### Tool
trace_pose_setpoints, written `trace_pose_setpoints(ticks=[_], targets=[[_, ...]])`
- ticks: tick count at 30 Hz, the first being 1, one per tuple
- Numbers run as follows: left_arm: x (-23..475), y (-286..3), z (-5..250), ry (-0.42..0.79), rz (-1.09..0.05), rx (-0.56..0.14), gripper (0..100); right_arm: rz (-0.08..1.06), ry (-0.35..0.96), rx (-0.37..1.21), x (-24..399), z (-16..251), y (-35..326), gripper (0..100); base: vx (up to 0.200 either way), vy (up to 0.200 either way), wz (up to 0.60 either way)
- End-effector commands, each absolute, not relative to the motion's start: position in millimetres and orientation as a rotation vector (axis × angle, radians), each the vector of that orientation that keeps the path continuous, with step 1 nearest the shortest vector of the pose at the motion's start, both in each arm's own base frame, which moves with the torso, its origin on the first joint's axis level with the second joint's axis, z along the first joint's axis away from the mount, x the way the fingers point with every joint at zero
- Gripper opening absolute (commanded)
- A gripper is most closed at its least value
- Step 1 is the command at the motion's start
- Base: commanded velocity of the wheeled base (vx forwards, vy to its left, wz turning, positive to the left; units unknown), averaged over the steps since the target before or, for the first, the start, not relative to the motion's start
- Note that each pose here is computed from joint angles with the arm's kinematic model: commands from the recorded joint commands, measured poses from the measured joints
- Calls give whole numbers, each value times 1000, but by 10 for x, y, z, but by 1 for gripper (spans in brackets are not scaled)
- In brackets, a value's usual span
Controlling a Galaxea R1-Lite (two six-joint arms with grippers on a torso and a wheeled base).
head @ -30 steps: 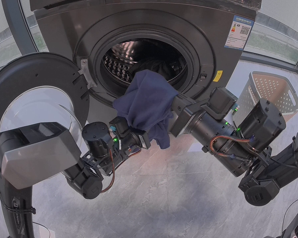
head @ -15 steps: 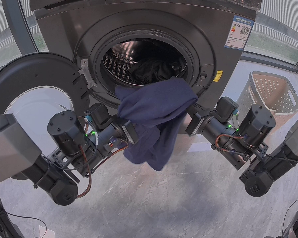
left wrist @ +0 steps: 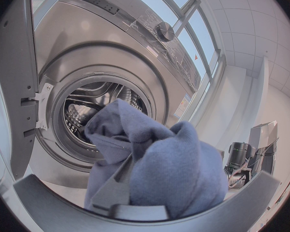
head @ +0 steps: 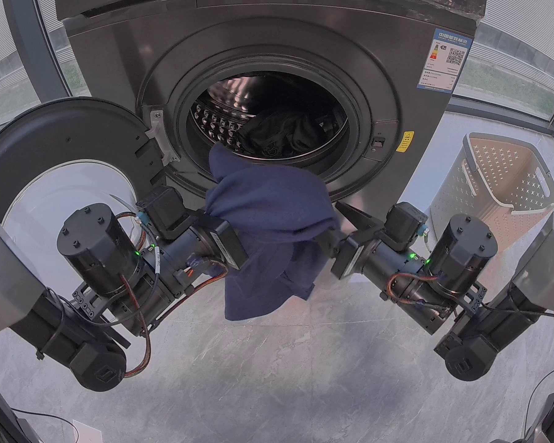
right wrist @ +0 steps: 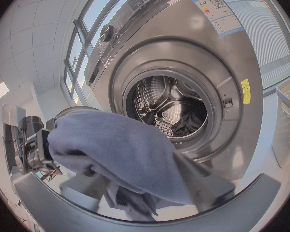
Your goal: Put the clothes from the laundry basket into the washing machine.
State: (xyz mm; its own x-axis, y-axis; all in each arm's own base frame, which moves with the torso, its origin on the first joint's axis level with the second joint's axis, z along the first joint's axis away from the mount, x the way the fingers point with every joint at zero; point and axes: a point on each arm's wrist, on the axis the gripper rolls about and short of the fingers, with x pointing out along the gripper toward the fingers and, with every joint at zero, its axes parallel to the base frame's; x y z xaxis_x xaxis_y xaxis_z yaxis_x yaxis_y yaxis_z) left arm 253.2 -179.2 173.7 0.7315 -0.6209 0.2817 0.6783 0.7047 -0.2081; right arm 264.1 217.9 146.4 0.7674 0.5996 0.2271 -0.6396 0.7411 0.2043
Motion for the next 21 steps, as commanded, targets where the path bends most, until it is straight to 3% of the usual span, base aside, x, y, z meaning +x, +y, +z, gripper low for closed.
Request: trace_pose_setpoints(ticks=[1, 4, 7, 11, 21], targets=[[2499, -1768, 1763, -203, -727, -310, 0, 744, -84, 245, 2350, 1402, 2098, 100, 0, 0, 0], [2399, -1673, 1784, -183, -709, -307, 0, 858, 34, 196, 2003, 1229, 1986, 100, 0, 0, 0], [2259, -1573, 1744, -142, -709, -294, 0, 870, 118, 167, 1844, 1088, 1862, 100, 0, 0, 0], [2114, -1474, 1672, -102, -720, -279, 0, 833, 139, 164, 1852, 1055, 1764, 100, 0, 0, 0], [1973, -1388, 1562, -70, -708, -218, 0, 618, 86, 178, 2239, 1106, 1364, 100, 0, 0, 0]])
